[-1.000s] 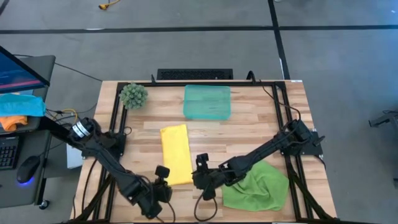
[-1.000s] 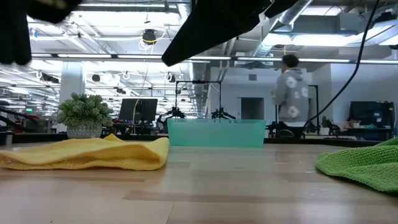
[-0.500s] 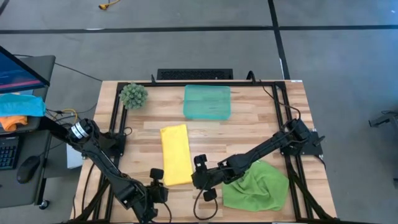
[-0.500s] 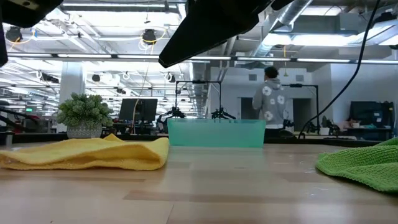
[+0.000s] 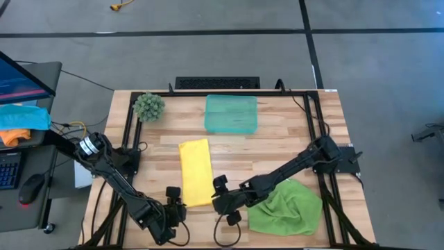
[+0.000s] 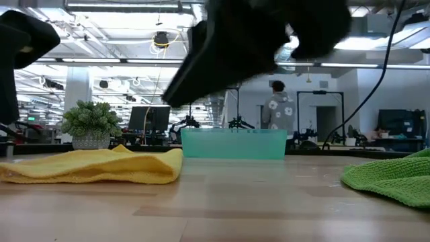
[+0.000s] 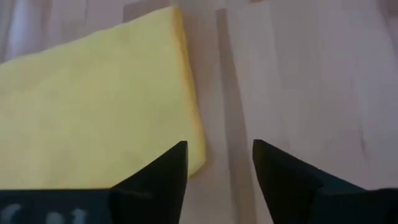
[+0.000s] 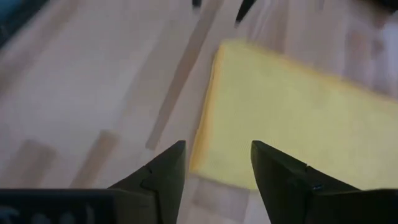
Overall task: Roll microfiber towels into tight, uniform cylinder then place into a basket
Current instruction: Fold the yellow microfiber cloth
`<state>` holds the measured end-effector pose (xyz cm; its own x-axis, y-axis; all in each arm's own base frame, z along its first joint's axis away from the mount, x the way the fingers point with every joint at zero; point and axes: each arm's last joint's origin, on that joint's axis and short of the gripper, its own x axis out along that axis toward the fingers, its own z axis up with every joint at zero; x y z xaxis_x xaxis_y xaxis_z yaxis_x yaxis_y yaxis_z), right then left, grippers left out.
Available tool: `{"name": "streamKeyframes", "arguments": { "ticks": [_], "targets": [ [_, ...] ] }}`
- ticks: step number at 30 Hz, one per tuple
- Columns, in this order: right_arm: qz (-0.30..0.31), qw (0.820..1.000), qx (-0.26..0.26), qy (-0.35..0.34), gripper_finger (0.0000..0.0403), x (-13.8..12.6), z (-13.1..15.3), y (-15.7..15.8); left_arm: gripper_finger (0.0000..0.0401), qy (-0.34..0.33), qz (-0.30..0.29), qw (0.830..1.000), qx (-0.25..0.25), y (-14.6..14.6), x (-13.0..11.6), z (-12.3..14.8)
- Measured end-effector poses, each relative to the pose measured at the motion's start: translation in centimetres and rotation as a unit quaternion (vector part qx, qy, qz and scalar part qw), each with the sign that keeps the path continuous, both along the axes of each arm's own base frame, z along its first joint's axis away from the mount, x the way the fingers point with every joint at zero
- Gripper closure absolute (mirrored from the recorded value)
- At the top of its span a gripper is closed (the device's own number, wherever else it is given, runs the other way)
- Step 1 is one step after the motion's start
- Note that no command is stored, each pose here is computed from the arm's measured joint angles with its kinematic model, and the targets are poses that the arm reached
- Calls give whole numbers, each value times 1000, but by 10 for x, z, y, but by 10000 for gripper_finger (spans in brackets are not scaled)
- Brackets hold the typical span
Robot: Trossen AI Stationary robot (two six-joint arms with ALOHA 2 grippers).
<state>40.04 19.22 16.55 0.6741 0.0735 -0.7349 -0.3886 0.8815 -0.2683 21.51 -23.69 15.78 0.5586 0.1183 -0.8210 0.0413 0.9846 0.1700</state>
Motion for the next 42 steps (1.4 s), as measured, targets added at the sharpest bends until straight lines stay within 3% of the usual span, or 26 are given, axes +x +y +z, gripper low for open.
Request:
{"name": "streamKeyframes", "arguments": {
  "ticks": [14, 21, 32, 36, 42],
  "targets": [
    [-5, 1000, -3, 31, 207, 11, -43, -6, 216, -9, 16, 1000, -9, 20, 1, -27],
    [-22, 999, 13, 34, 205, 13, -42, -9, 216, -20, 16, 999, -38, 27, -4, -42],
    [-11, 998, 25, 51, 209, 12, -43, -10, 219, -30, 27, 999, -31, 29, -6, -45],
    [-23, 998, 29, 54, 210, 12, -45, -14, 247, -35, 26, 999, -19, 31, -5, -45],
    [-40, 997, 37, 61, 216, 13, -47, -21, 320, -31, 35, 999, -14, 36, -1, -46]
  ]
}}
